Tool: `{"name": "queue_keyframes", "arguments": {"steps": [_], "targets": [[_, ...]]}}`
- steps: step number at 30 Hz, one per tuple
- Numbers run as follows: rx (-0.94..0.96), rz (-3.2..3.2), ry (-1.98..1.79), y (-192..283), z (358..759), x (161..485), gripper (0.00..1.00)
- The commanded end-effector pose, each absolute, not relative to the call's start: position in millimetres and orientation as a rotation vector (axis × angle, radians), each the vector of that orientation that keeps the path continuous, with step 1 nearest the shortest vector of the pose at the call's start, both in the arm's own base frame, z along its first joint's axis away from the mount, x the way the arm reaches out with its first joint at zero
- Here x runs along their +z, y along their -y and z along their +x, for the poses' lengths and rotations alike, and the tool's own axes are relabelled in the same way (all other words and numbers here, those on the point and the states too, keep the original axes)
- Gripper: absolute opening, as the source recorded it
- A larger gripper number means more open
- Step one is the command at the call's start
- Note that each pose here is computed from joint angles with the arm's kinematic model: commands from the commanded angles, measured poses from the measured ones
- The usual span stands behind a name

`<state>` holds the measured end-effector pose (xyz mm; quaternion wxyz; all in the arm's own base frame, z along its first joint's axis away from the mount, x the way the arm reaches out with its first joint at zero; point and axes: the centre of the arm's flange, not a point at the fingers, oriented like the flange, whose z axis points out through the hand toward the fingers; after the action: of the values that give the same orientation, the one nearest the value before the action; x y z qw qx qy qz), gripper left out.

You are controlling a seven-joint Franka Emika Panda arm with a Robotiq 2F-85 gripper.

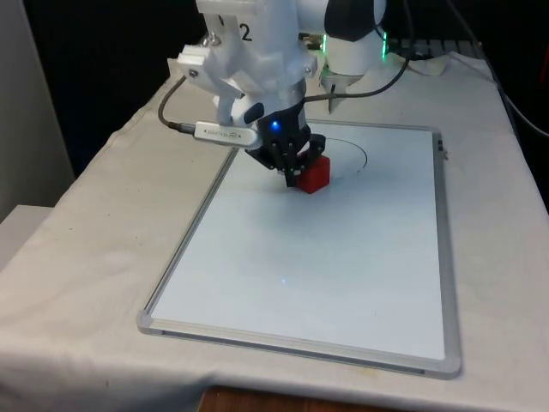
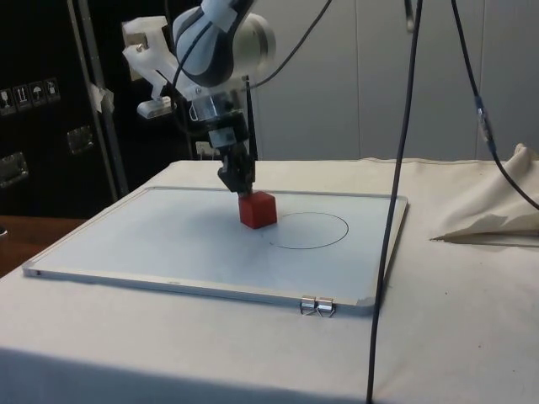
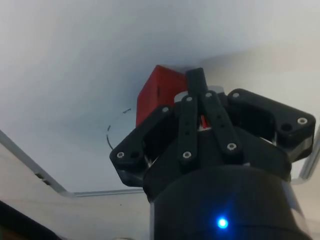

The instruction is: Push the cube into the marked area.

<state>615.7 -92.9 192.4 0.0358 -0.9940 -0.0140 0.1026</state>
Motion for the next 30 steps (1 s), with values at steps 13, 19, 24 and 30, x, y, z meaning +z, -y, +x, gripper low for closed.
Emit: {"name": "queue_keyframes", "arguments": {"steps": [13,19,24,30], "targets": [[0.314,-3.015,-0.022,81.9,592.0,194.2,0.0],[0.334,-2.993,-0.025,75.9,574.9,194.6,0.0],[0.345,-2.984,-0.01,70.2,566.8,190.2,0.0],[0.356,-2.983,0.003,66.0,570.5,183.3,0.0]]}}
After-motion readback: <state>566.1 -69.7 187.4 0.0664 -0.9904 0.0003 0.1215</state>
